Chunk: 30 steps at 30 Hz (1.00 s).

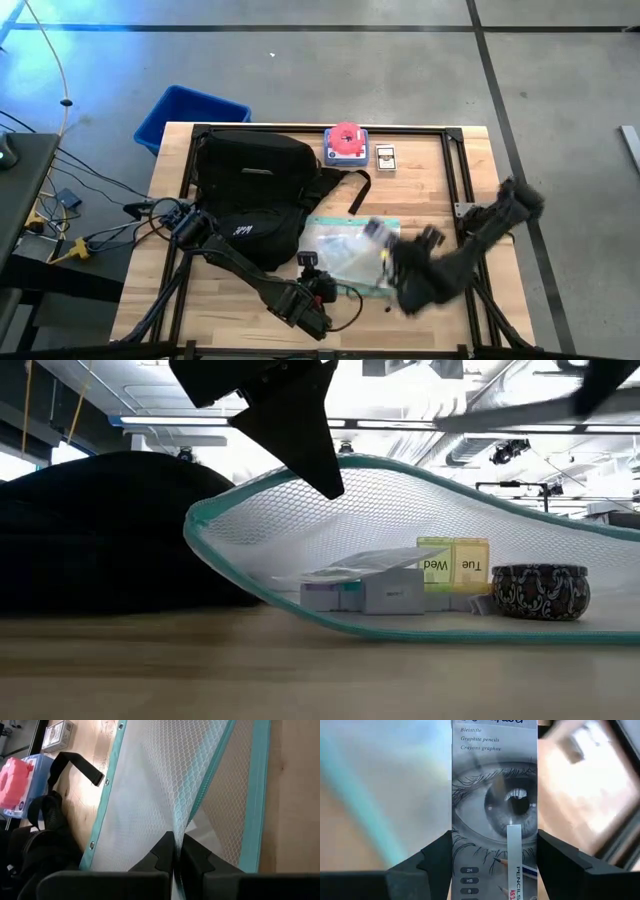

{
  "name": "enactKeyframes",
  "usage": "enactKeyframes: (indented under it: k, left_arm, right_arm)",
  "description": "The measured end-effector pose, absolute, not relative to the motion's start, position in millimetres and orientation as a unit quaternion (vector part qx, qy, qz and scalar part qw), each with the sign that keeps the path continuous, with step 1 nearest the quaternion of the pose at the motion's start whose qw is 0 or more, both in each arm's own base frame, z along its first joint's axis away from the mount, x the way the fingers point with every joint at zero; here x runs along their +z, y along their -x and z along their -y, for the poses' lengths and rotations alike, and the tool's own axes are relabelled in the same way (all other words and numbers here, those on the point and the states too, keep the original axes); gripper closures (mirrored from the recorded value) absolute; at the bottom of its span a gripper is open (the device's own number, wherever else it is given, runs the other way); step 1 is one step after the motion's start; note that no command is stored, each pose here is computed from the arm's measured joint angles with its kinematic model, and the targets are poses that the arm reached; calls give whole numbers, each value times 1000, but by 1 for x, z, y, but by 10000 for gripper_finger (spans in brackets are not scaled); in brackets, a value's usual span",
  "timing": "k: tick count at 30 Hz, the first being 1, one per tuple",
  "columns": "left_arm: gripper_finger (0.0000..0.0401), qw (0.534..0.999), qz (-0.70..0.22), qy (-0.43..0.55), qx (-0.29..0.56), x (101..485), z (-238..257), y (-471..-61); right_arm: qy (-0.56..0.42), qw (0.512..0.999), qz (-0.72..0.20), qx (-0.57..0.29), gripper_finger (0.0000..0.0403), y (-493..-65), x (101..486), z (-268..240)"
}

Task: Unpack backpack
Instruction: Remove the grey box from the zip bag

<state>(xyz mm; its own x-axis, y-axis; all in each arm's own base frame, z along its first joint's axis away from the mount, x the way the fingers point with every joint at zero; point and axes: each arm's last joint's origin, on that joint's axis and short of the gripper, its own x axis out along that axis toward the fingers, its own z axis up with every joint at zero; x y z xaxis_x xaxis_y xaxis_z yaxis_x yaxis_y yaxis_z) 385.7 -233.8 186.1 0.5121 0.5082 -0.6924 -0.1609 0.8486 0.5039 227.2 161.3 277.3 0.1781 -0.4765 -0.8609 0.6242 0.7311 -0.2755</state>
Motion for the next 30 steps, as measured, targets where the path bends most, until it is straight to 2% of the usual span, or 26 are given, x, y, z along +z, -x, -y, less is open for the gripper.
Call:
enactKeyframes:
  k: [7,13,17,23,30]
  left_arm:
    - [401,848,-453,-192,197,186,234,-386]
    - [401,848,-453,-192,197,186,234,-386]
    - [401,848,-453,-191,196,186,234,-386]
    - [401,849,-453,-190,195,186,234,-386]
    - [401,849,-455,-185,193,186,234,-386]
  right_arm:
    - [-200,710,-479,-476,186,-215,245,-33]
    - [-293,714,-423,-475,184,-221,205,57]
    - [-338,707,-370,-499,184,-218,192,107]
    - [-368,692,-340,-520,153,-209,188,144]
    - [-367,706,-332,-507,135,-214,186,148]
